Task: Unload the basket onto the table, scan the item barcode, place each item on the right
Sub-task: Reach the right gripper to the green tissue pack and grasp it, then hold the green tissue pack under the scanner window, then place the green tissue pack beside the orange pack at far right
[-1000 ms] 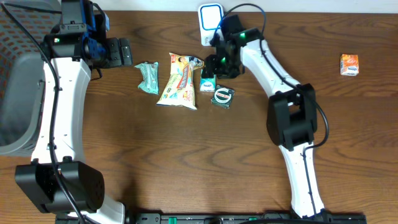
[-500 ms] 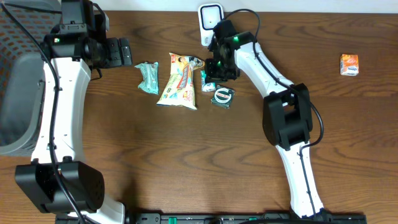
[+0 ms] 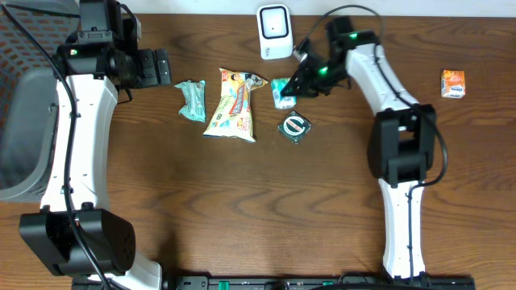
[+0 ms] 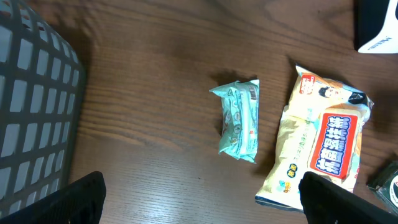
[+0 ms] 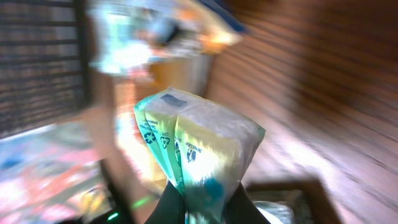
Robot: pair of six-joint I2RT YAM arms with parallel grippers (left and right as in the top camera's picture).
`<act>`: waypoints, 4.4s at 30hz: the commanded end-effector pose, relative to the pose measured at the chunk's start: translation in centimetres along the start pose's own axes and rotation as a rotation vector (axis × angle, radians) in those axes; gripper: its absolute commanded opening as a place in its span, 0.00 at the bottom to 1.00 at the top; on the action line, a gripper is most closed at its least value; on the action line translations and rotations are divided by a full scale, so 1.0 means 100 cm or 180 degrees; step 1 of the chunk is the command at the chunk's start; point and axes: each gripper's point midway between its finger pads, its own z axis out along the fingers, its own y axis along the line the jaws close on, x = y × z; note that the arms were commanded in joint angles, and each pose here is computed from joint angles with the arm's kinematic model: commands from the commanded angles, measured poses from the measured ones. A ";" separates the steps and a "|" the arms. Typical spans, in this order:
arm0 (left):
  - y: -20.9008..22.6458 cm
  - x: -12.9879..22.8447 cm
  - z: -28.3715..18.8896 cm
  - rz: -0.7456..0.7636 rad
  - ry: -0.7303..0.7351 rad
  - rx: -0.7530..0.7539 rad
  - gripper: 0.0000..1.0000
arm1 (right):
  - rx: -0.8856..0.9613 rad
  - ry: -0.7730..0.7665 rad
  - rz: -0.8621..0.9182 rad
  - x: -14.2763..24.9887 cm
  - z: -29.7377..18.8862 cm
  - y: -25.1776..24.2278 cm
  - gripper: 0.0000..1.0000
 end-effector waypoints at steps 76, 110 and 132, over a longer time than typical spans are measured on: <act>0.000 0.002 0.000 0.0047 0.0024 -0.0006 0.98 | 0.4371 -0.1427 -0.3604 -0.185 -0.059 0.036 0.01; 0.000 0.002 0.000 0.0047 0.0024 -0.0006 0.98 | 0.4832 -0.1344 -0.0893 -0.108 -0.252 -0.133 0.01; 0.000 0.002 0.000 0.0047 0.0024 -0.0006 0.98 | 0.3849 -0.1191 0.0682 0.003 -0.323 -0.249 0.82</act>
